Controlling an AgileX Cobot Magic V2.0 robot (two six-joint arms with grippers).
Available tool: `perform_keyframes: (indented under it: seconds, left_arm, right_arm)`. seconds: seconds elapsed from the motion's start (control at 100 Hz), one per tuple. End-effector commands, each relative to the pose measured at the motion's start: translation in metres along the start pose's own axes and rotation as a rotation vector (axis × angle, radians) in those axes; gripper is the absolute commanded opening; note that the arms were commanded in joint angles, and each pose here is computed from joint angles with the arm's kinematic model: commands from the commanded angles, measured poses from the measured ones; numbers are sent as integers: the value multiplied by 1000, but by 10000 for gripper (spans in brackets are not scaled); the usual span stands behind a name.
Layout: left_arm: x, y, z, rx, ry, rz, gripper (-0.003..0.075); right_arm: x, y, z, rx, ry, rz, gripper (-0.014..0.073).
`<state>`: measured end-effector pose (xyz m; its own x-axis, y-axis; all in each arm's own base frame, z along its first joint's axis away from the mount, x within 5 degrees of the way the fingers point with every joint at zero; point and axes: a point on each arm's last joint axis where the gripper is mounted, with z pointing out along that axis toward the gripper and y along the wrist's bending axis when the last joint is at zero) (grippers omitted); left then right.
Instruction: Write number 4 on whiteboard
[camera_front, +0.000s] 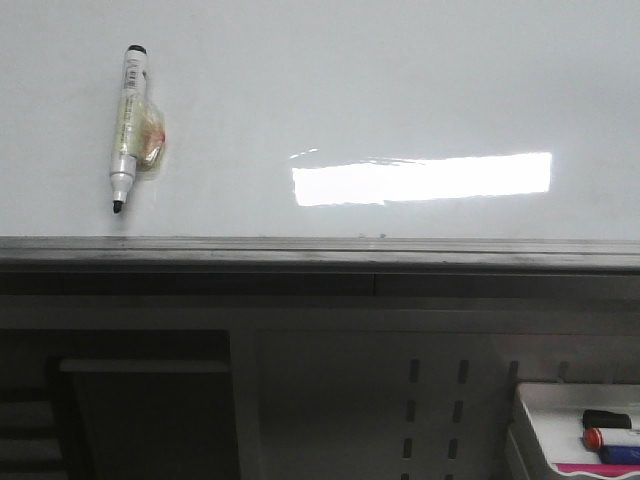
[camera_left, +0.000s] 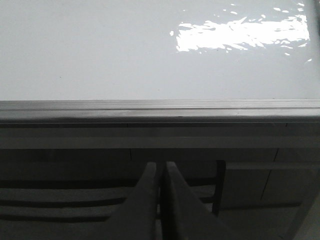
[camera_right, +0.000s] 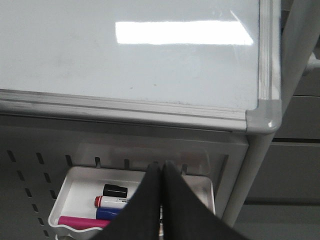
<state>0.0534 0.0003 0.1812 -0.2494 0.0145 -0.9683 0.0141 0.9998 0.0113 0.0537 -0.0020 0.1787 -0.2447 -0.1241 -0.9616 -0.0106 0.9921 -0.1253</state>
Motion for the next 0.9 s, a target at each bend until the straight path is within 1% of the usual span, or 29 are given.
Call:
perform_keyframes:
  seconds: [0.0, 0.71, 0.89]
  left_arm:
    - [5, -1, 2, 5, -44, -16, -20]
    - [5, -1, 2, 5, -44, -16, -20]
    - [0, -1, 1, 8, -97, -15, -20]
  right_arm:
    - [4, 0, 1, 10, -11, -10, -64]
    - [4, 0, 1, 10, -11, -10, -64]
    - [3, 0, 1, 11, -21, -10, -64]
